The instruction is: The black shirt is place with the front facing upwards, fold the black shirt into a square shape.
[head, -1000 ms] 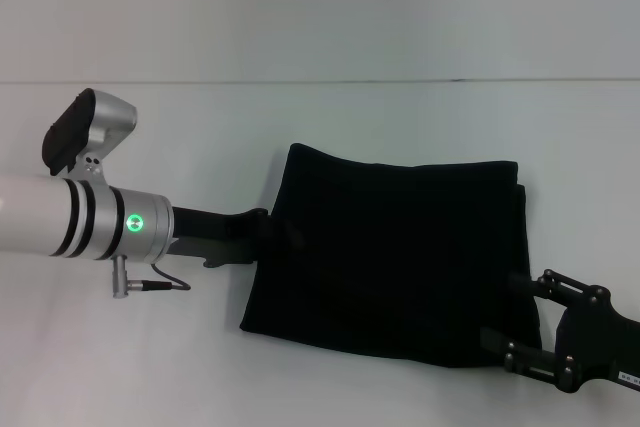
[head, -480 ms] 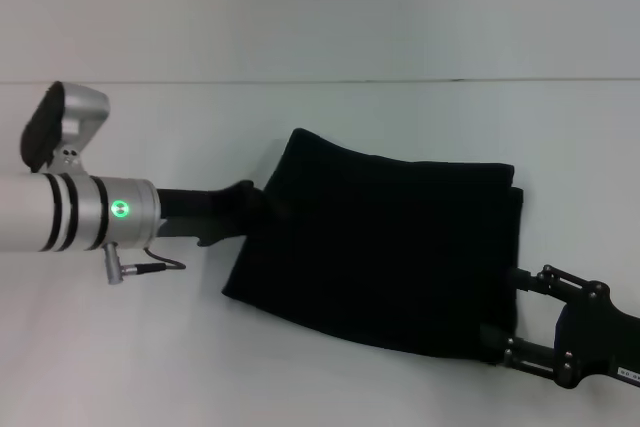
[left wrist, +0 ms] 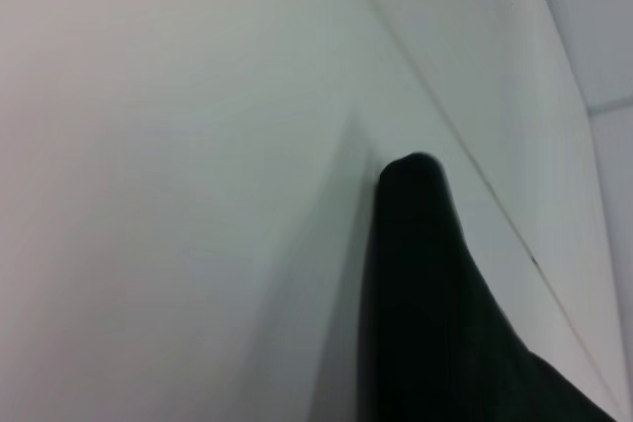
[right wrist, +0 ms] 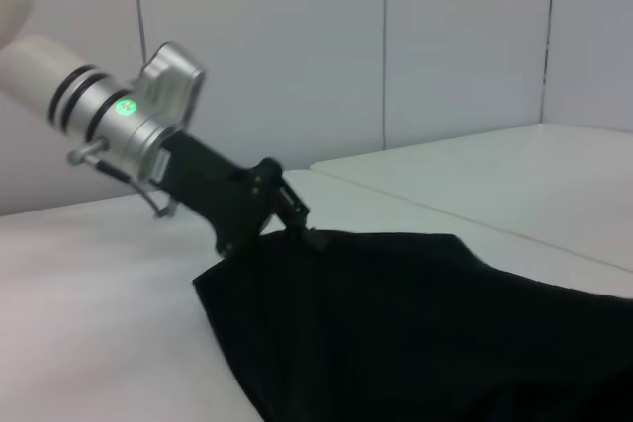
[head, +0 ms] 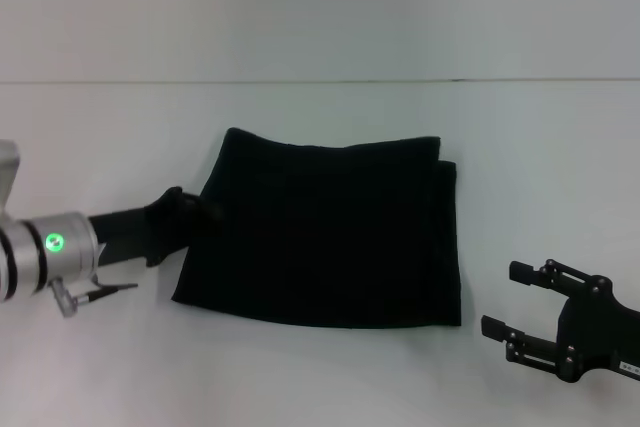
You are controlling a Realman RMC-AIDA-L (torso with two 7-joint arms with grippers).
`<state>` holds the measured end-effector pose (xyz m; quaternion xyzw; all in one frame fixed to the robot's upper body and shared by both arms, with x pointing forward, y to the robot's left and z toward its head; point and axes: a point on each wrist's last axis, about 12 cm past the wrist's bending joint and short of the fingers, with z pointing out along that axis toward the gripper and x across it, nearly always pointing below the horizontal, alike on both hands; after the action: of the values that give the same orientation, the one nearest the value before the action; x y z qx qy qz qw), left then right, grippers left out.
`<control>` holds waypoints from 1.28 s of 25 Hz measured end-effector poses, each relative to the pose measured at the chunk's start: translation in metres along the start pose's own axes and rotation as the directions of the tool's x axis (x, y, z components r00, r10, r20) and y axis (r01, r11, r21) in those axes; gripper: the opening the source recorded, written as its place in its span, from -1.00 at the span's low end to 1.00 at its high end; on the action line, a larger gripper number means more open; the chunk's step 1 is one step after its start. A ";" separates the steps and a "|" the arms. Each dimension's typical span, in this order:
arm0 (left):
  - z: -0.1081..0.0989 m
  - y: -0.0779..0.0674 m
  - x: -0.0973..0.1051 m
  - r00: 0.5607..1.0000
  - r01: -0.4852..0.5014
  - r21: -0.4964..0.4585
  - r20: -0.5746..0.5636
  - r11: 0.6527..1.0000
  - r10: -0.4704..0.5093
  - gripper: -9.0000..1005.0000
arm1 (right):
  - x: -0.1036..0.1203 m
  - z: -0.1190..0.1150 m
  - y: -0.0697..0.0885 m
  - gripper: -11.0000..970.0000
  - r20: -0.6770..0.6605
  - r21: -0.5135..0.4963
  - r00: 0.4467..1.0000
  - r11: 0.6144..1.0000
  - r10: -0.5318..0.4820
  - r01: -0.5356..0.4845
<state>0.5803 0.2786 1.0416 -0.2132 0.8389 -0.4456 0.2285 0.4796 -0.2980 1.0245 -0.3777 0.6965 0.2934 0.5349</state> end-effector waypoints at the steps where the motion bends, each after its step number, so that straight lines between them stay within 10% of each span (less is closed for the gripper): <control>1: -0.002 0.006 0.005 0.999 0.031 0.012 0.011 0.999 -0.031 -0.68 | 0.000 0.000 0.000 0.67 0.000 0.001 1.000 1.000 0.000 0.000; 8: -0.002 0.008 0.025 0.997 0.082 0.090 -0.018 0.993 -0.081 -0.68 | 0.000 0.002 0.000 0.67 0.002 0.003 1.000 1.000 0.002 -0.002; 24: -0.048 0.010 0.008 0.964 -0.263 0.208 0.008 0.942 0.267 -0.19 | -0.005 0.006 -0.005 0.67 0.082 0.062 0.993 0.994 0.082 -0.087; 30: -0.069 0.005 0.018 0.738 -0.667 0.288 0.132 0.687 0.662 0.53 | -0.016 0.006 -0.019 0.67 0.163 0.088 0.947 0.952 0.275 -0.292; 32: -0.074 0.012 0.034 0.572 -0.811 0.278 0.197 0.515 0.796 0.76 | -0.018 0.007 -0.025 0.67 0.154 0.095 0.940 0.942 0.306 -0.322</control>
<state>0.5085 0.3135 1.0612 0.2311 0.7469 -0.4212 0.4598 0.5069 -0.3018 1.0401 -0.2082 0.7258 0.3582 0.5492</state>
